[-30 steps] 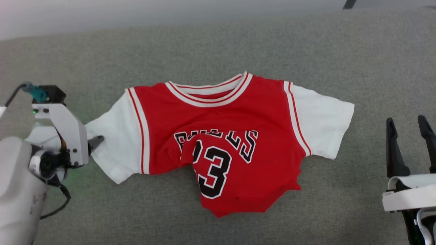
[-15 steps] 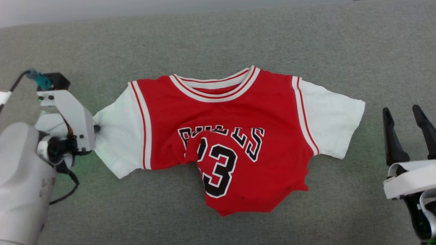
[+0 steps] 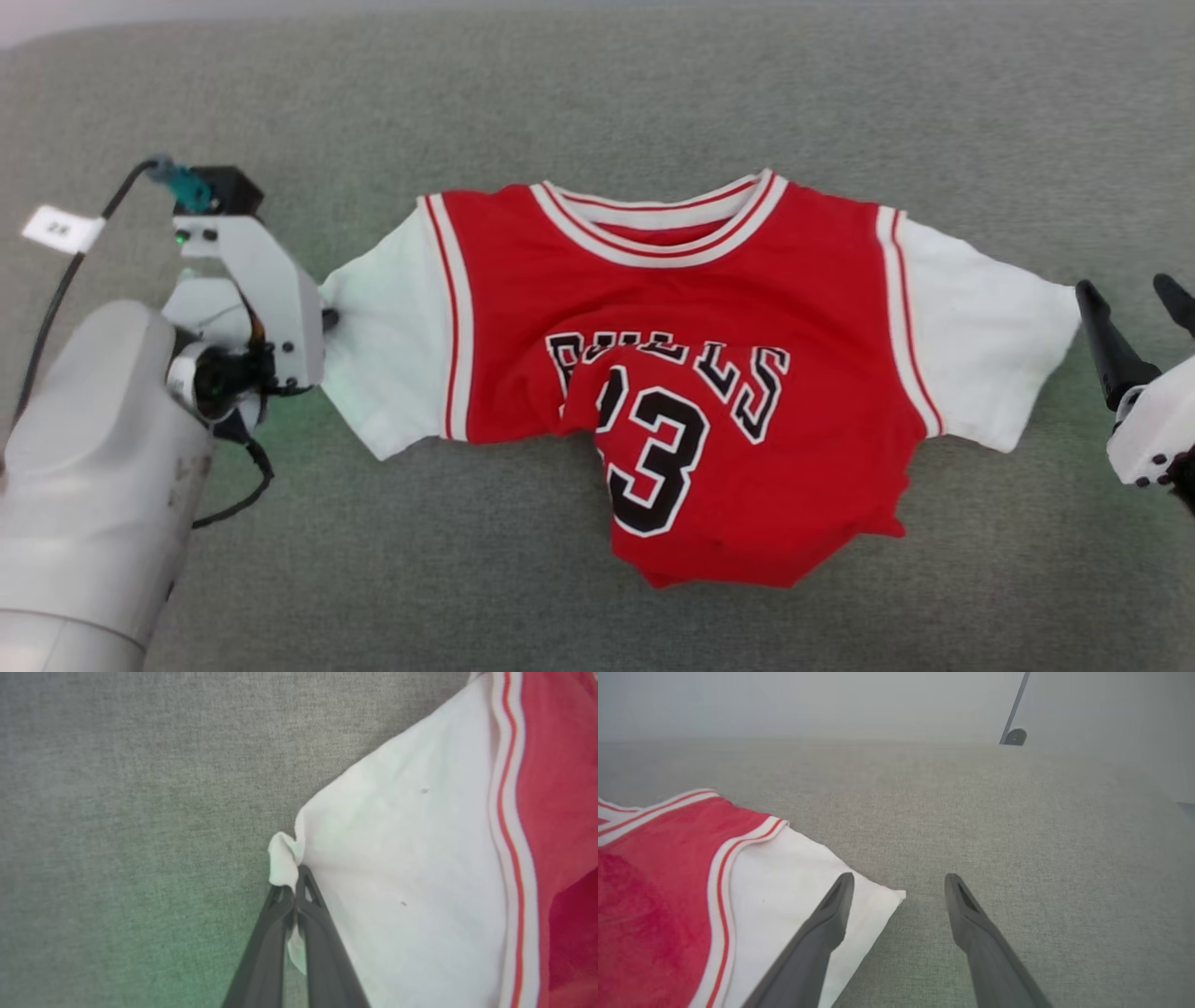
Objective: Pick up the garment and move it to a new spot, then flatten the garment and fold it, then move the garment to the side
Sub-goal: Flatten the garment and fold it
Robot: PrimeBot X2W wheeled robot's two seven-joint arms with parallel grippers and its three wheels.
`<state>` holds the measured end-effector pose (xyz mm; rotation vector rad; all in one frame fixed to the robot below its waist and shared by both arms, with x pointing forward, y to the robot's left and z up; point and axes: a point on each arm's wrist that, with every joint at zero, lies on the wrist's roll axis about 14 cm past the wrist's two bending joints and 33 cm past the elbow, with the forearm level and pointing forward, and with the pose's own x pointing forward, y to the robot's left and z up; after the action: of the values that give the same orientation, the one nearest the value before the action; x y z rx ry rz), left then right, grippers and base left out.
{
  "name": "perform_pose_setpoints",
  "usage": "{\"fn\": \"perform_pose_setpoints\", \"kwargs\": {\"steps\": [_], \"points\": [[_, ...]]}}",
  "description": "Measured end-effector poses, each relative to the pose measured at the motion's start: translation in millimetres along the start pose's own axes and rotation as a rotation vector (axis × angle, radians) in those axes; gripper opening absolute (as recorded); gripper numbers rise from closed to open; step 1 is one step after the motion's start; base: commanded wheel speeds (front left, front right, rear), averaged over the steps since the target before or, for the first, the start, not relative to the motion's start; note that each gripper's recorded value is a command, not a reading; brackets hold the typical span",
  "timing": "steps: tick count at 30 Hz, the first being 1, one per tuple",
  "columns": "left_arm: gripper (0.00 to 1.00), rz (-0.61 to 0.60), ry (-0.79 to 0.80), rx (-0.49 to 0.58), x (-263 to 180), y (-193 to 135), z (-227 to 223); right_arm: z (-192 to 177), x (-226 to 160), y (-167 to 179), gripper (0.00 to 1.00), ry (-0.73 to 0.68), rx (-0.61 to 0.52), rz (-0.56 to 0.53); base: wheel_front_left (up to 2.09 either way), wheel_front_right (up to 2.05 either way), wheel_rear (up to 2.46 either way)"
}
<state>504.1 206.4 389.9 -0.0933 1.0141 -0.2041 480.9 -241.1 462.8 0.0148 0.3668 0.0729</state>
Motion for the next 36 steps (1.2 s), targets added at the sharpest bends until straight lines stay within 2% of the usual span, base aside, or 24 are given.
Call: {"fn": "perform_pose_setpoints", "kwargs": {"steps": [8,12,13,14,15,21,27,28,33,34,36], "points": [[0.0,-0.015,-0.011,0.016,6.2,-2.3,3.9,-54.1,26.9,7.9,1.0,0.289,0.058,0.035,0.0,0.0,0.0],[0.0,-0.018,-0.011,0.015,8.1,-0.6,2.9,-66.5,38.1,13.0,1.0,0.393,0.088,0.051,0.0,0.0,0.0],[0.0,-0.019,-0.009,0.015,8.5,-0.3,2.6,-68.8,40.1,14.3,0.76,0.417,0.099,0.057,0.0,0.0,0.0],[0.0,-0.018,-0.01,0.014,8.7,0.2,2.5,-70.2,41.7,15.4,0.3,0.441,0.102,0.062,0.0,0.0,0.0],[0.0,-0.018,-0.011,0.013,8.7,0.7,2.5,-70.7,43.0,16.0,0.0,0.46,0.103,0.065,0.0,0.0,0.0],[0.0,-0.021,-0.008,0.002,5.8,0.9,3.8,-65.6,45.5,24.8,0.0,0.55,0.113,0.097,0.0,0.0,0.0],[0.0,-0.017,-0.01,0.004,-1.3,0.1,8.1,-51.6,44.1,25.6,0.0,0.566,0.108,0.099,0.0,0.0,0.0],[0.0,-0.018,-0.018,0.005,-5.8,-1.4,12.8,-37.6,47.1,35.2,0.0,0.542,0.15,0.127,0.0,0.0,0.0],[0.0,-0.011,-0.113,0.035,-29.8,-6.8,51.2,27.4,55.8,42.5,0.0,0.389,0.12,0.146,0.0,0.0,0.0],[0.0,-0.011,-0.113,0.035,-29.8,-6.8,51.2,27.4,55.8,42.5,0.0,0.389,0.12,0.146,0.0,0.0,0.0],[0.0,-0.01,-0.171,0.045,-44.3,-10.0,71.3,52.1,56.3,50.8,0.0,0.328,0.12,0.166,0.0,0.0,0.0]]}}
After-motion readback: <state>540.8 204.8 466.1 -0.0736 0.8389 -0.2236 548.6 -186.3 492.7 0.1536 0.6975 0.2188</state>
